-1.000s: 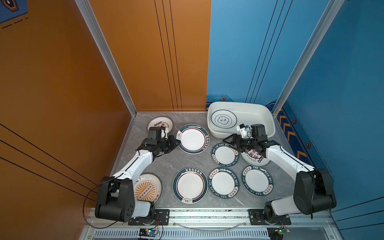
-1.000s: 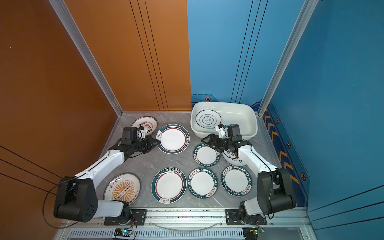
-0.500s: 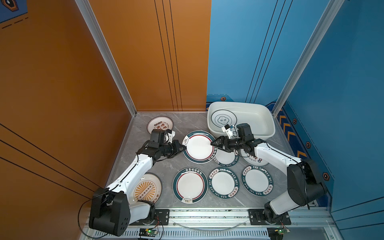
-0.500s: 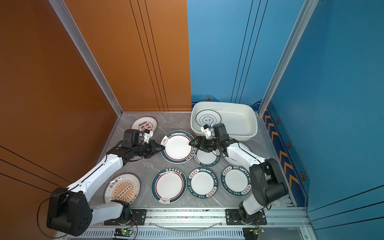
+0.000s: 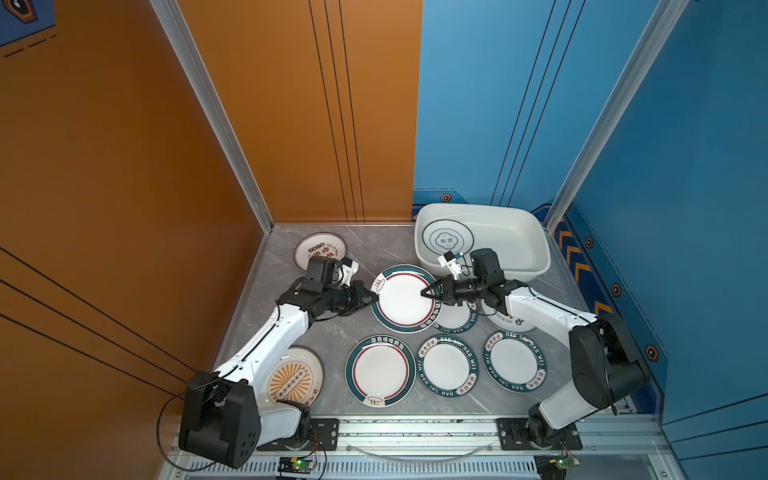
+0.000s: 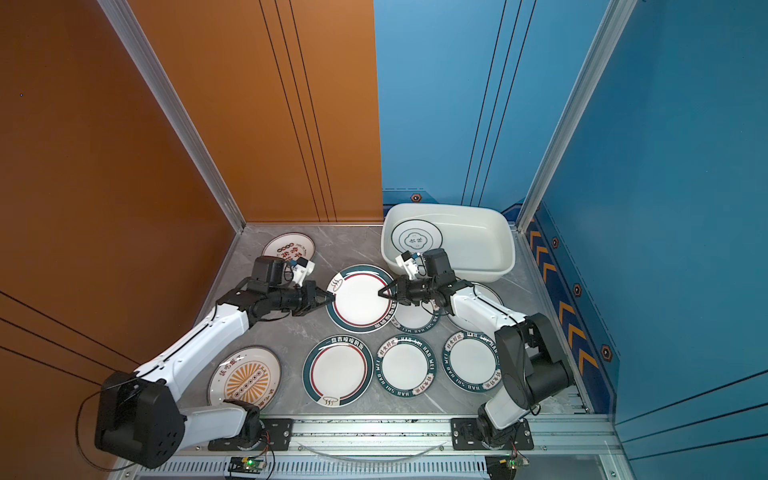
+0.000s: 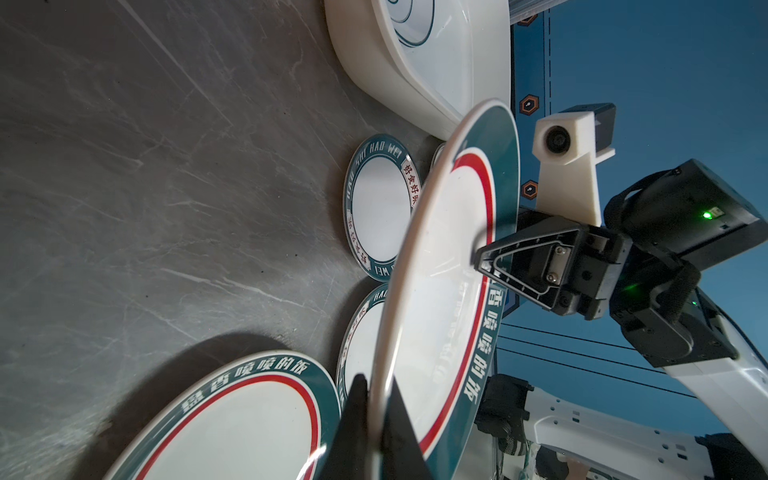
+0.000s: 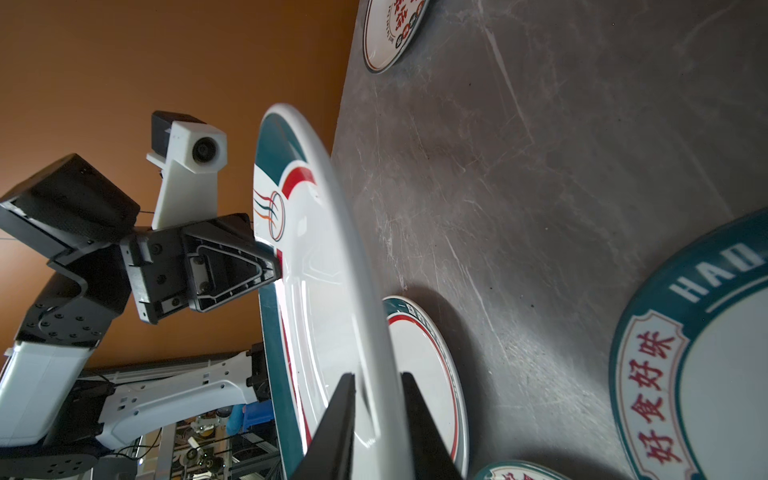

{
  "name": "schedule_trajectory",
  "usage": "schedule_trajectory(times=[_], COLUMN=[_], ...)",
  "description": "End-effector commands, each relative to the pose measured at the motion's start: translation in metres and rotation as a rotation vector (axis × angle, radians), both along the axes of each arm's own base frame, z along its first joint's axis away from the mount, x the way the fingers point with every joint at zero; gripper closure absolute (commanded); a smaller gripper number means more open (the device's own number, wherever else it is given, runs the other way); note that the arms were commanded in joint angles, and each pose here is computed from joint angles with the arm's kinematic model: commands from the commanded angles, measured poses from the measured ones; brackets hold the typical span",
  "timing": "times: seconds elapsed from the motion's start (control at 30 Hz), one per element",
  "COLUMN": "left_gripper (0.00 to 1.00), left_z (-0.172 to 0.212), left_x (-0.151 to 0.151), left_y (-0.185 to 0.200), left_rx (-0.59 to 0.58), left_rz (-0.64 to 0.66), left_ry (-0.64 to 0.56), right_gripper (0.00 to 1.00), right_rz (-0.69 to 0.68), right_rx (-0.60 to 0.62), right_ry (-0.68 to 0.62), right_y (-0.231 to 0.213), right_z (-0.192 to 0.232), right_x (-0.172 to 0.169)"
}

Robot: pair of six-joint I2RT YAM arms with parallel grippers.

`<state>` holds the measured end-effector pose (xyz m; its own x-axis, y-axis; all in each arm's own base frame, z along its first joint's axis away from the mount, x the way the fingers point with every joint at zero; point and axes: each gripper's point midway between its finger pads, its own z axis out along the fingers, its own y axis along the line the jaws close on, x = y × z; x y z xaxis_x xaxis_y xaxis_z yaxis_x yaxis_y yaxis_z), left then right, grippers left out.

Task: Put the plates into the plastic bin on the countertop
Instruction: 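Lift the plate toward the right gripper while the right gripper grasps its rim, then carry the plate into the white bin with the right gripper while the left gripper releases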

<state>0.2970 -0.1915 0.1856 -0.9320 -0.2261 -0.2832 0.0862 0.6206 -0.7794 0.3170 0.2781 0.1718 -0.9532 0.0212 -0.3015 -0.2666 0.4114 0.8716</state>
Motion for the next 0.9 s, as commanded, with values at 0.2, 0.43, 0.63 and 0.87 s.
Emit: schedule_trajectory(times=[0.2,0.43,0.63,0.87], left_gripper=[0.94,0.63,0.19,0.02], left_z=[0.000,0.000,0.001,-0.011], left_x=[0.002,0.009,0.008,0.013], left_y=[-0.001,0.002,0.011,0.050], left_rx=[0.055,0.083,0.132,0.206], left_rz=[-0.035,-0.016,0.008,0.149], left_ry=[-0.018,-0.029,-0.058,-0.036], right_gripper=[1.00,1.00,1.00,1.00], right_rz=[0.077,0.031,-0.071,-0.326], right_rx=[0.040,0.012,-0.018,-0.059], right_ry=[-0.033,-0.038,-0.069,-0.065], right_y=[0.004,-0.011,-0.045,-0.101], right_z=[0.013,0.022,0.050,0.073], right_x=[-0.014,0.000,0.036,0.102])
